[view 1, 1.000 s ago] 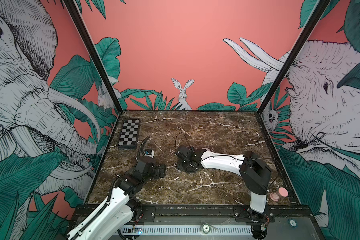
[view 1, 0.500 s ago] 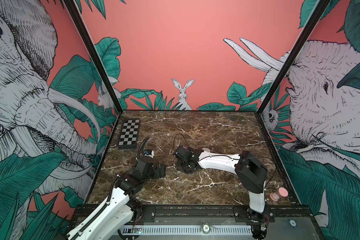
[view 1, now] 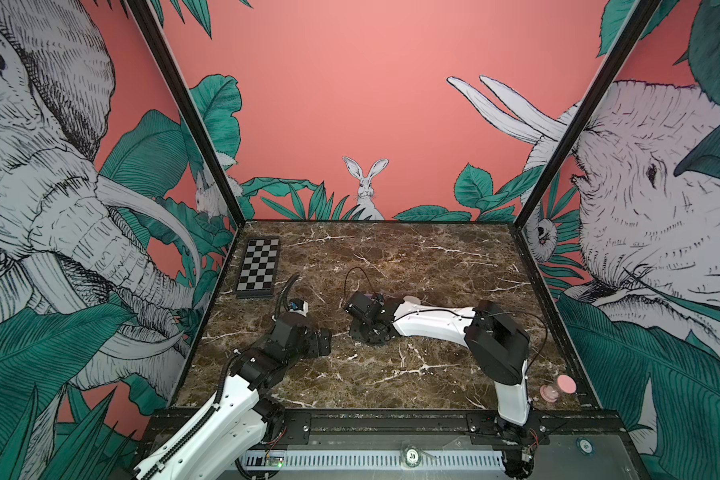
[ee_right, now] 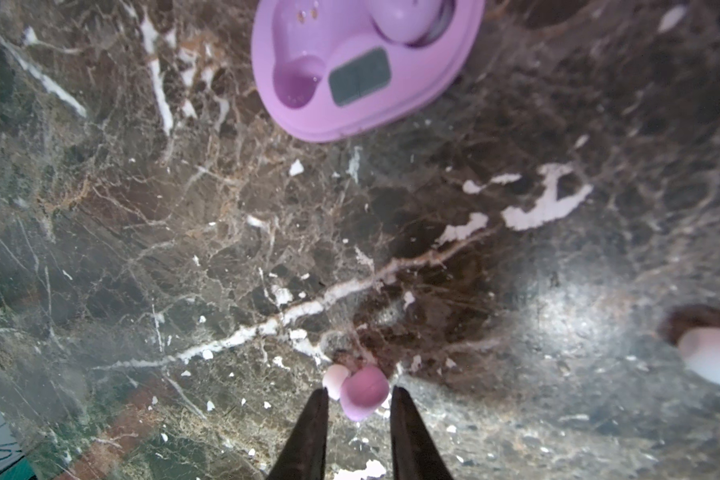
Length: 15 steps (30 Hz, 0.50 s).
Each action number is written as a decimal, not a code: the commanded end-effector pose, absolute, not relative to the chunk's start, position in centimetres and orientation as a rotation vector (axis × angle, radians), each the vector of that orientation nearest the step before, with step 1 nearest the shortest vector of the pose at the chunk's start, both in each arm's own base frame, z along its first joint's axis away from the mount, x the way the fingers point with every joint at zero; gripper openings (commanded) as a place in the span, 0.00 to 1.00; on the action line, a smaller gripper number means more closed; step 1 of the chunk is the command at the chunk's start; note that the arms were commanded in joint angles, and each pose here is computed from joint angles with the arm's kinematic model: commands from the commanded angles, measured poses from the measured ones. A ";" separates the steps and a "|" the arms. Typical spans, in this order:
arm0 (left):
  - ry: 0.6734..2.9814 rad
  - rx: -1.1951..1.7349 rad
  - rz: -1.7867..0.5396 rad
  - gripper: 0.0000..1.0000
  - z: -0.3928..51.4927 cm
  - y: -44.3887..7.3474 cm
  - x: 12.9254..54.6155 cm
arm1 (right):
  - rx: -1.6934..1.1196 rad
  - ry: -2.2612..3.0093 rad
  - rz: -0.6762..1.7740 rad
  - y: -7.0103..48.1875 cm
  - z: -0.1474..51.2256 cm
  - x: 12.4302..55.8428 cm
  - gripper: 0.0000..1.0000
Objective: Insert the wireless bluetooth earbuds into the charging case
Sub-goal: 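Close the right gripper around the pink earbud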
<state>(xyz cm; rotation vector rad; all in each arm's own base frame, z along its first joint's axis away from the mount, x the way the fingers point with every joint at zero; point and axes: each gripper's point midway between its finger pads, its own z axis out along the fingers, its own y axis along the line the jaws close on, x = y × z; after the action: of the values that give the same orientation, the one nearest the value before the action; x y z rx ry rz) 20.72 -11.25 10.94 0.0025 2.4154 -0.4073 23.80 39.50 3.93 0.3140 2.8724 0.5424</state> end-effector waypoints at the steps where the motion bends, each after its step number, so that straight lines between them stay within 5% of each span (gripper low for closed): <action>1: 2.414 0.010 -0.403 0.99 10.6 -11.3 20.7 | 0.294 2.862 0.507 39.5 3.8 23.9 0.24; 15: 2.416 0.010 -0.402 0.99 10.6 -11.3 20.7 | 0.295 2.878 0.487 39.2 3.2 23.7 0.24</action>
<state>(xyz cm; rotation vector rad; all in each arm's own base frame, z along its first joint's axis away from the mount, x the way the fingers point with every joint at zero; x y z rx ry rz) 20.73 -11.25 10.94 0.0023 2.4153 -0.4069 23.82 39.44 3.74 0.3103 2.8732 0.5341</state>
